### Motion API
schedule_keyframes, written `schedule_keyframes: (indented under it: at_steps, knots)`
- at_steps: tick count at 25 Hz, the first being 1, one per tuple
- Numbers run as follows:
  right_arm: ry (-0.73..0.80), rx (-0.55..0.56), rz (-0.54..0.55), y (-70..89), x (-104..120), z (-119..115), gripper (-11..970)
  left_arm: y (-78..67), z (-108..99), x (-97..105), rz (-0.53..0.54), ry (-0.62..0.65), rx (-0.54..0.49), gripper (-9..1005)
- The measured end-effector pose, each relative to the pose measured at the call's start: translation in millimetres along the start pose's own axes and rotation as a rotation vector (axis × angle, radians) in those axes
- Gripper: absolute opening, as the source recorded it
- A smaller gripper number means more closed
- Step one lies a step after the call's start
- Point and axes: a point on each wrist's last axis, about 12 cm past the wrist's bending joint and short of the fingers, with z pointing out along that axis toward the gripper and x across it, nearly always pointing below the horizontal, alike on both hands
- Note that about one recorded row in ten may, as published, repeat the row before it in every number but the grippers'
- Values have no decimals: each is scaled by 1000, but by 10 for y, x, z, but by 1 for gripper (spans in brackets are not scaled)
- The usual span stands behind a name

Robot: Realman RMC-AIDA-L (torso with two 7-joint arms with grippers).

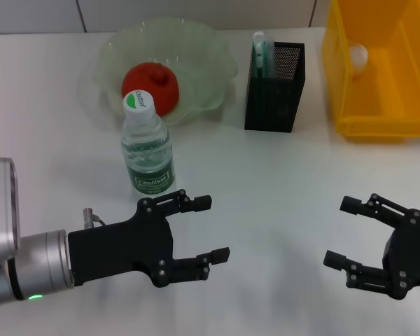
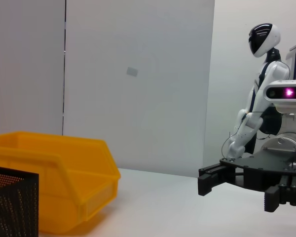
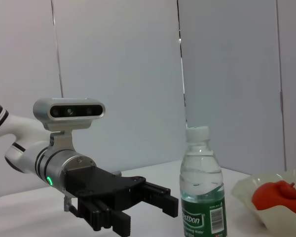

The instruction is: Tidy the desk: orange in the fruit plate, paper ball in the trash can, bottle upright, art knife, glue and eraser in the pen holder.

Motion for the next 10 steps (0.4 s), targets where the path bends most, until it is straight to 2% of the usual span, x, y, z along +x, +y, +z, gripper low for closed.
schedule_keyframes:
  at_steps: [10]
  knots:
    - [-18, 27, 6, -23, -3, 28, 843, -9, -9, 1, 0, -5, -5, 795]
